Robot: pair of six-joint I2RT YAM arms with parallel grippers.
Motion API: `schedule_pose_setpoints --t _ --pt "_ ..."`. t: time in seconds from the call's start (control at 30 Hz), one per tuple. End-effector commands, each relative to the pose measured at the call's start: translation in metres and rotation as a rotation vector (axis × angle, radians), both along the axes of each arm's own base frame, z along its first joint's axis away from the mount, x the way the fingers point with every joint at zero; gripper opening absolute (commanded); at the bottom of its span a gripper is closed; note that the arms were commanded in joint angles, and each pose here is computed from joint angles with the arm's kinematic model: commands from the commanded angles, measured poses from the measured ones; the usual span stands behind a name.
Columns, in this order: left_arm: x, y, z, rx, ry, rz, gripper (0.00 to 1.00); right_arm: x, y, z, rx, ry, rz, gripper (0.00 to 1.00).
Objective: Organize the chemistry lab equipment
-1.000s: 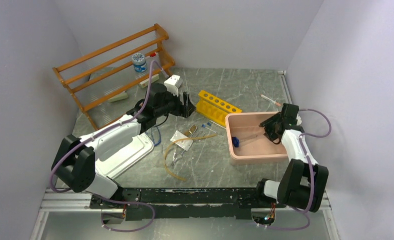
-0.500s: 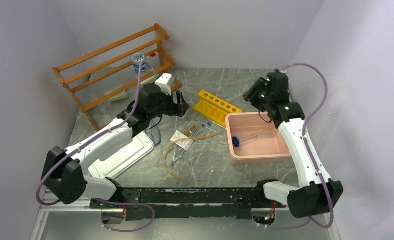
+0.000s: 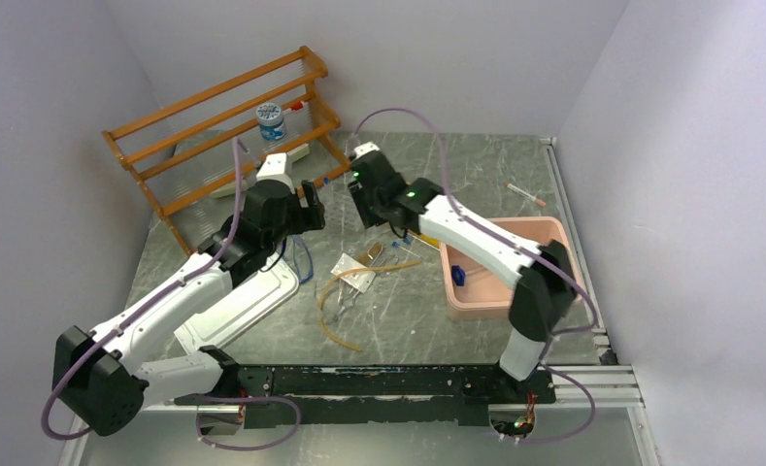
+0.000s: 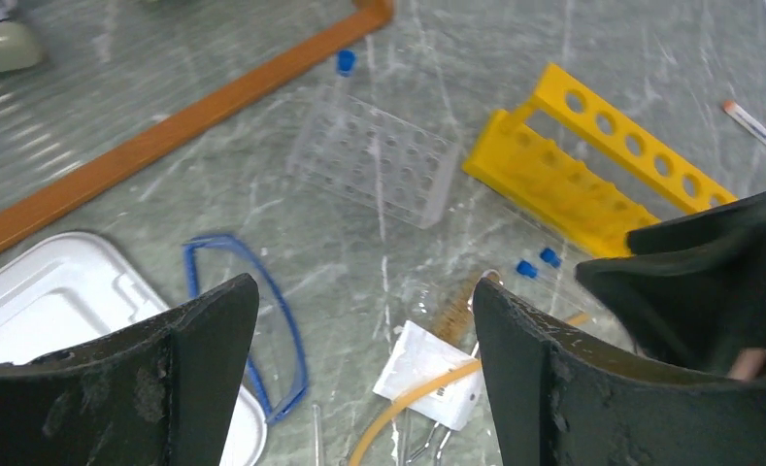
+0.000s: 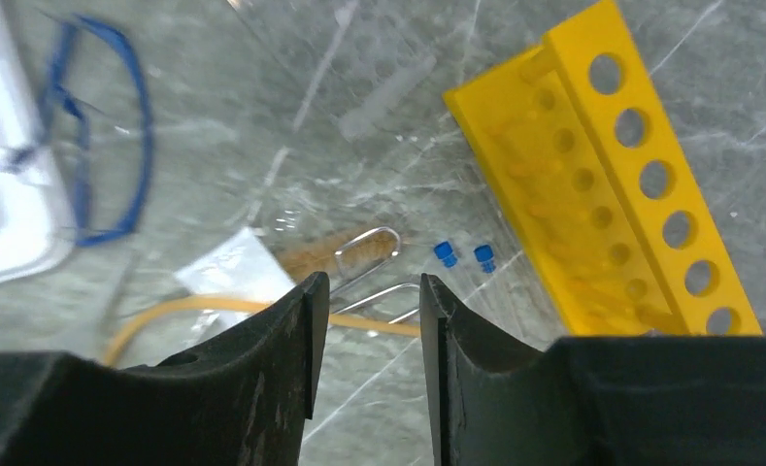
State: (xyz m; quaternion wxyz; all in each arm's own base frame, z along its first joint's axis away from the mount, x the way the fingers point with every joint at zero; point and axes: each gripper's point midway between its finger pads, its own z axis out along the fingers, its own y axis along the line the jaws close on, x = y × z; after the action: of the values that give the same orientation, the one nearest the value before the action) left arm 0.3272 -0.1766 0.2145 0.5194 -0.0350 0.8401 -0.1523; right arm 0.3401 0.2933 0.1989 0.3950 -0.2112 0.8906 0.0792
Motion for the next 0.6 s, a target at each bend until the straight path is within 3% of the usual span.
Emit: schedule_pose_setpoints --t 0.0,0.13,0.4,0.57 --pt "0.000 0.051 0.003 0.028 -0.016 0.269 0.86 0.020 -0.018 -0.044 -0.295 -0.015 0.035 0.42" --pt "-0.005 0.079 0.010 0.069 -0.031 0.395 0.88 0.029 -0.020 -0.087 -0.401 0.054 0.042 0.44" --pt "0.000 0.073 0.013 0.078 -0.036 0.358 0.88 0.054 -0.046 -0.116 -0.628 0.016 0.025 0.51" --pt "0.009 0.066 0.014 0.102 -0.038 0.329 0.87 0.059 -0.047 -0.132 -0.637 0.064 0.122 0.54"
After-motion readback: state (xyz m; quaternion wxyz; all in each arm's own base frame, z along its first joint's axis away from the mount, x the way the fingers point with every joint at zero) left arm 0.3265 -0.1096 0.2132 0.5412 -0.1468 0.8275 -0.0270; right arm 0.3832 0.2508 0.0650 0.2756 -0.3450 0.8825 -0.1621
